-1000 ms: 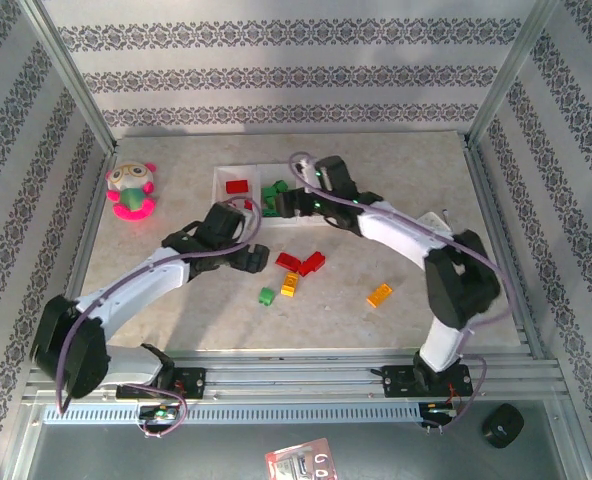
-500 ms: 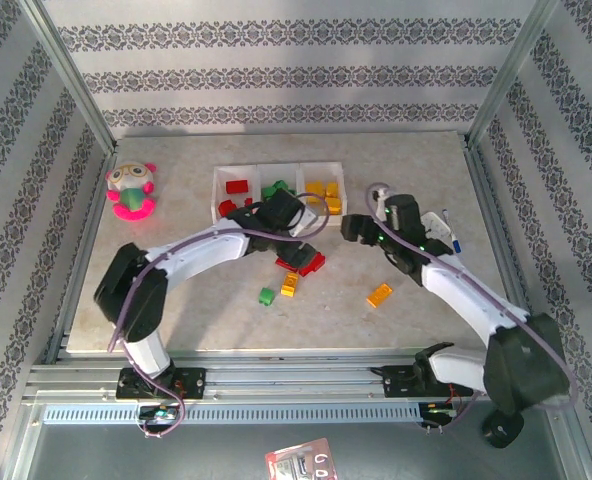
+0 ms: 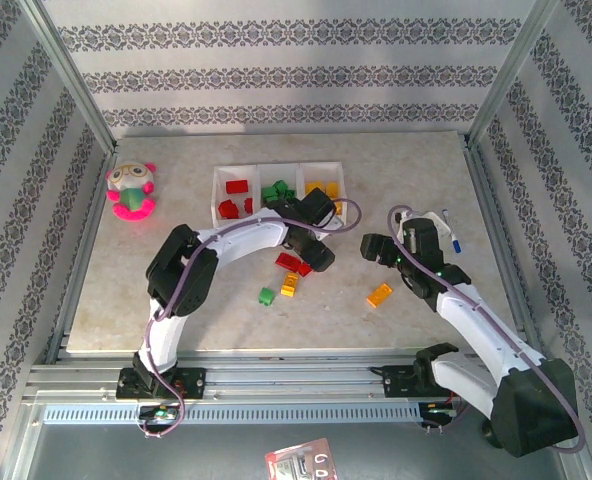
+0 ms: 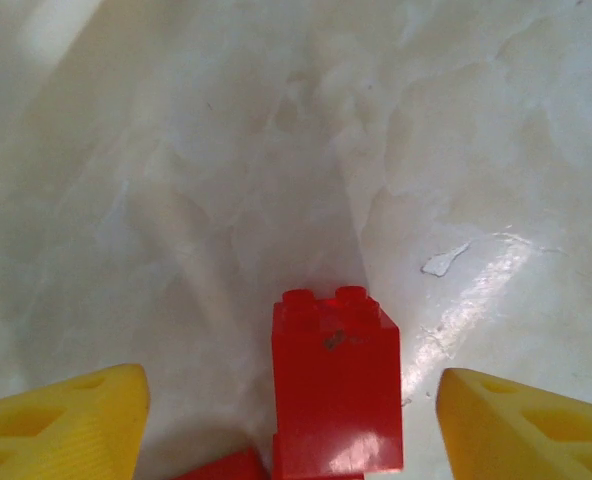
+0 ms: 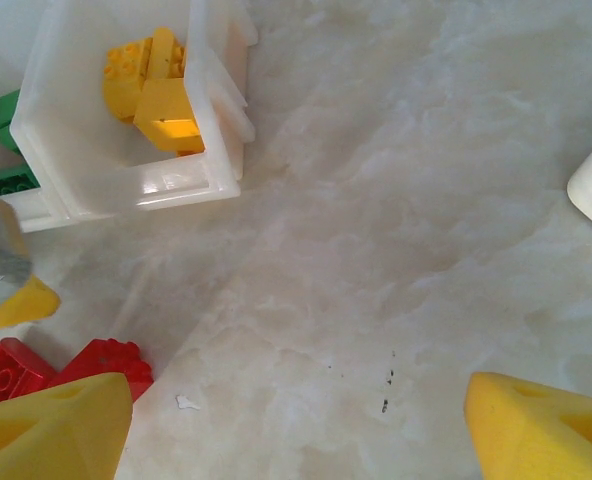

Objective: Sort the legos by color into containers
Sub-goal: Pick up the lego from the center of the table.

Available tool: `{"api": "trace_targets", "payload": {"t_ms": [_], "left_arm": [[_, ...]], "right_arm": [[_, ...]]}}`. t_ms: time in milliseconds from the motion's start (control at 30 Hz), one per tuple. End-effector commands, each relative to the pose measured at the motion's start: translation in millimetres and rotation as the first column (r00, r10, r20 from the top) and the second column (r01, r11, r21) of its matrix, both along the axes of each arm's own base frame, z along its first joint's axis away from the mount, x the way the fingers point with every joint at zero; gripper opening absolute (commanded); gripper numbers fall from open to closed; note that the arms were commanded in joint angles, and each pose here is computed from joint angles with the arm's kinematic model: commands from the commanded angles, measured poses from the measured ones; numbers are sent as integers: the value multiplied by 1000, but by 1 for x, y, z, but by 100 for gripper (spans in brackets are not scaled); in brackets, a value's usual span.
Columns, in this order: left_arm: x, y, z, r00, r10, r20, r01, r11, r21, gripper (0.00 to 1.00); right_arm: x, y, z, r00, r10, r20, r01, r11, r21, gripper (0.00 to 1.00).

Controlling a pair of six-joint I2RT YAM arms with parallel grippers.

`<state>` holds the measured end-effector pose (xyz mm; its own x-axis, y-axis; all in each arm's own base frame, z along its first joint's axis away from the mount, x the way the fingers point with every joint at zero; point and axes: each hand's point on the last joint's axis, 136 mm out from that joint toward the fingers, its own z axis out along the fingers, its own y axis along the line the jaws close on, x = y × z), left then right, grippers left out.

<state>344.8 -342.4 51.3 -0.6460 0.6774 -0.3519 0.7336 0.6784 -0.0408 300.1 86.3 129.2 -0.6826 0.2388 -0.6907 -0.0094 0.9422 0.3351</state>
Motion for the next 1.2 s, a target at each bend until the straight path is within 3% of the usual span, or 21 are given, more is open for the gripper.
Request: {"api": "trace_targets", "payload": {"t_ms": [0, 133, 300, 467, 767, 967, 1167], "left_arm": [[-9, -4, -11, 999, 8, -43, -7, 1000, 25, 70], [-5, -9, -21, 999, 21, -45, -20, 1000, 21, 57], [-1, -9, -14, 999, 32, -24, -32, 999, 14, 33], [-2, -2, 5, 999, 39, 4, -39, 999, 20, 31], [5, 26, 71, 982, 116, 152, -116, 993, -10, 29], [11, 66, 103, 954, 247, 168, -240, 969, -61, 29], [34, 119, 118, 891, 433, 135, -419, 900, -120, 29]], "right_arm": [[4, -1, 1, 1000, -2, -1, 2, 1000, 0, 86], [6, 1, 1, 1000, 6, 0, -6, 1000, 5, 86], [5, 2, 2, 1000, 15, -1, -15, 1000, 7, 86], [4, 4, 4, 1000, 19, 4, -20, 1000, 23, 86], [5, 20, 6, 997, 76, 7, -76, 995, 65, 86], [9, 34, 4, 994, 106, -2, -106, 992, 70, 87], [13, 51, 1, 989, 150, -13, -148, 986, 75, 87]]}}
